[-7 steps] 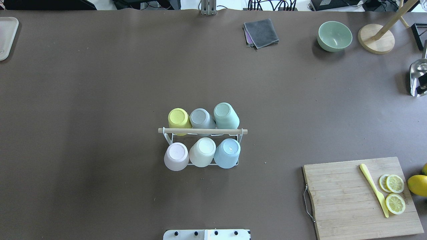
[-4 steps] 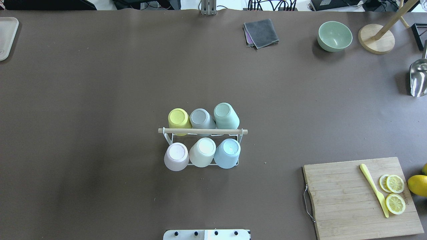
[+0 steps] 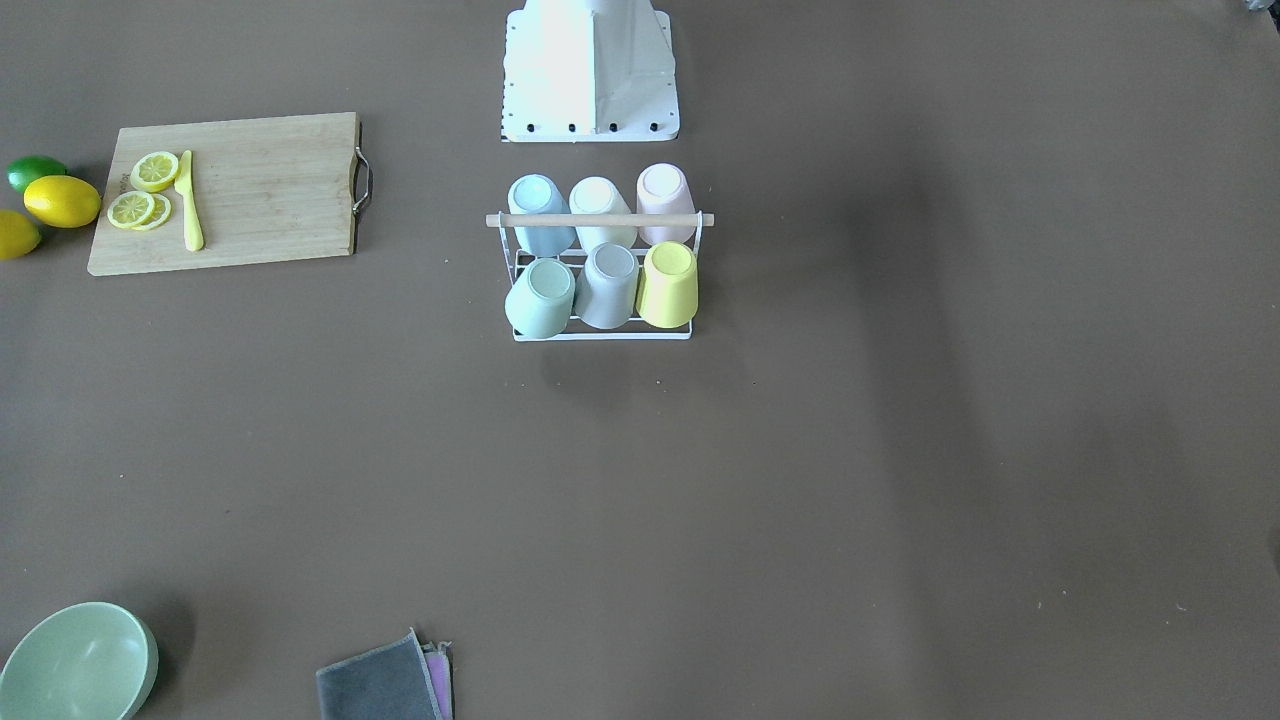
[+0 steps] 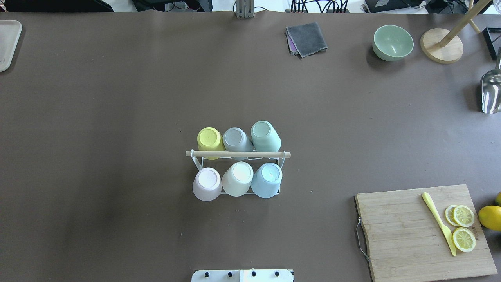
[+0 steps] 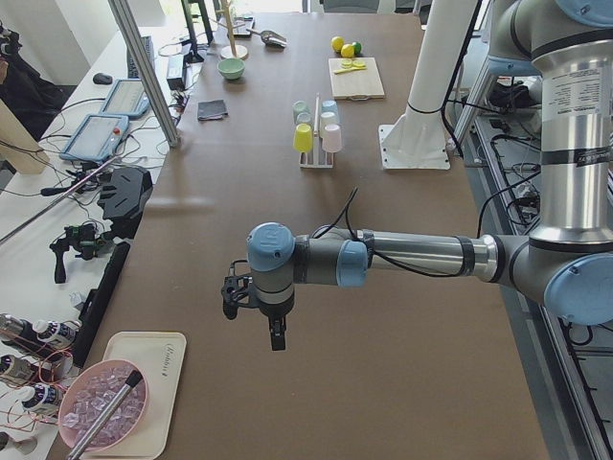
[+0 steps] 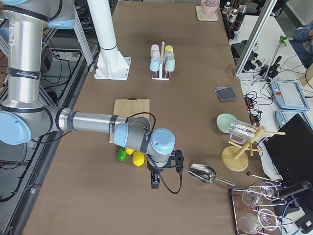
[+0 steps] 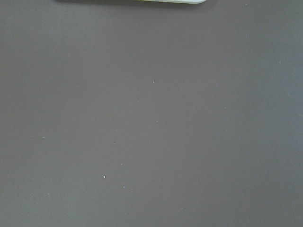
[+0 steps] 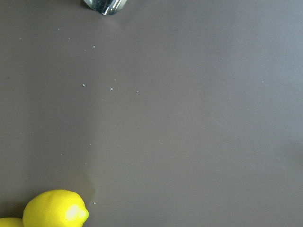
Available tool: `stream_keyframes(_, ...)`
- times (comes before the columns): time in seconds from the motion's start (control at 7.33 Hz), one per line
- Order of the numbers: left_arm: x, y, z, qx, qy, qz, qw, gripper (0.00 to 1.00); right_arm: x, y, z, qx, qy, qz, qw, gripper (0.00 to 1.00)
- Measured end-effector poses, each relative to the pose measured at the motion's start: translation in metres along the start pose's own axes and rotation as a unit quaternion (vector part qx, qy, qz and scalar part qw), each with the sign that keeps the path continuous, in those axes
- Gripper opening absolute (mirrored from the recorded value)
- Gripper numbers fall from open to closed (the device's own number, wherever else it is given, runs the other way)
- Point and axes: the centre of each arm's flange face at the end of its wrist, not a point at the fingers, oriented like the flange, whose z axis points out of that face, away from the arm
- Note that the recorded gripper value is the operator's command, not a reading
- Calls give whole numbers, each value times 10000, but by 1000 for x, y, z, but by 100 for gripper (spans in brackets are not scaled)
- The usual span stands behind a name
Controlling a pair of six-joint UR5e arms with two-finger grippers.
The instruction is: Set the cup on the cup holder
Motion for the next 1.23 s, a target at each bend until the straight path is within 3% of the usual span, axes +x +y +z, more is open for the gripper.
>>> stream_keyframes(0.41, -4, 1, 3, -11, -64, -16, 10000, 98, 3, 1, 2, 16, 10, 147, 9999, 100)
stream_keyframes(0.68, -4, 1, 4, -14, -60, -20, 10000, 98, 10, -3, 8, 195, 57, 434, 9989, 100)
stream_keyframes(1.23, -4, 2, 4, -21, -34, -46, 10000, 98, 17, -8, 16, 419, 90, 555, 9975, 100)
